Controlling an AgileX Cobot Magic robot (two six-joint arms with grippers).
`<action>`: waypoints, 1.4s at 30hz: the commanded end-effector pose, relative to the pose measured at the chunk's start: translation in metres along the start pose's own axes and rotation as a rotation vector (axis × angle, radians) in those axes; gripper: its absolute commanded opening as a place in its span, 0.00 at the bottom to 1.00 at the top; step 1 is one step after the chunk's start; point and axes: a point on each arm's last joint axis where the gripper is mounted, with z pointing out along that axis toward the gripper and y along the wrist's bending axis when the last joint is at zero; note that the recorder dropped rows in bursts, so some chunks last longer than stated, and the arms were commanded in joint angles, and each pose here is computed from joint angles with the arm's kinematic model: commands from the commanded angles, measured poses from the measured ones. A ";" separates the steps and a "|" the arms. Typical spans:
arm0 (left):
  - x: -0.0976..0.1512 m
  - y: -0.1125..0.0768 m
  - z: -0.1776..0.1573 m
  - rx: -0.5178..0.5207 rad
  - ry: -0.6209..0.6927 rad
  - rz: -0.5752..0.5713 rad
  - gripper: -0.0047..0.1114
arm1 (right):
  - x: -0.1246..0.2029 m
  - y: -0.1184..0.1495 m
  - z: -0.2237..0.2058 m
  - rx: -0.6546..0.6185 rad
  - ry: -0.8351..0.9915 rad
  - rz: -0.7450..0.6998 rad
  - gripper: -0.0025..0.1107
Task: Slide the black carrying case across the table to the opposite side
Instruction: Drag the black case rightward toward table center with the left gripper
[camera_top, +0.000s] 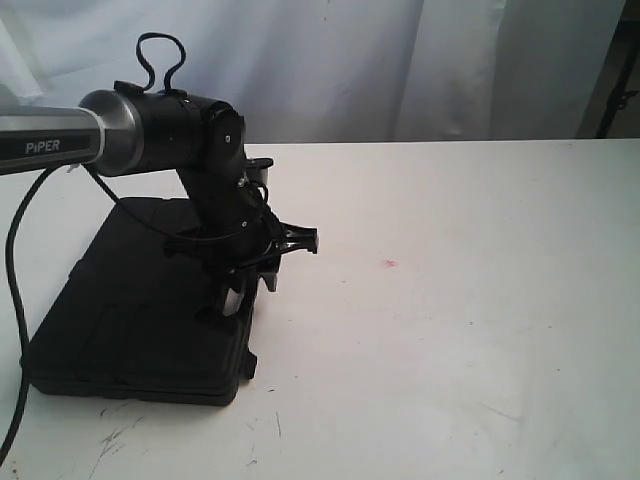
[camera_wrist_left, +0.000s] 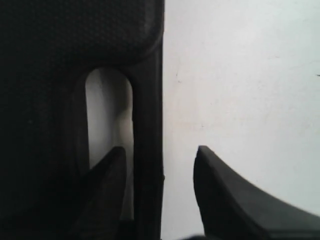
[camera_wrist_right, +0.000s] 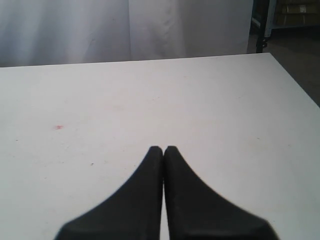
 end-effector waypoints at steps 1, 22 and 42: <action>-0.002 -0.002 -0.001 0.011 -0.024 -0.005 0.41 | 0.001 0.000 0.000 0.003 -0.004 -0.001 0.02; -0.004 0.000 0.013 -0.012 -0.027 0.017 0.41 | 0.001 0.000 0.000 0.003 -0.004 -0.001 0.02; -0.003 -0.025 0.013 0.147 -0.062 -0.092 0.04 | 0.001 0.000 0.000 0.003 -0.004 -0.001 0.02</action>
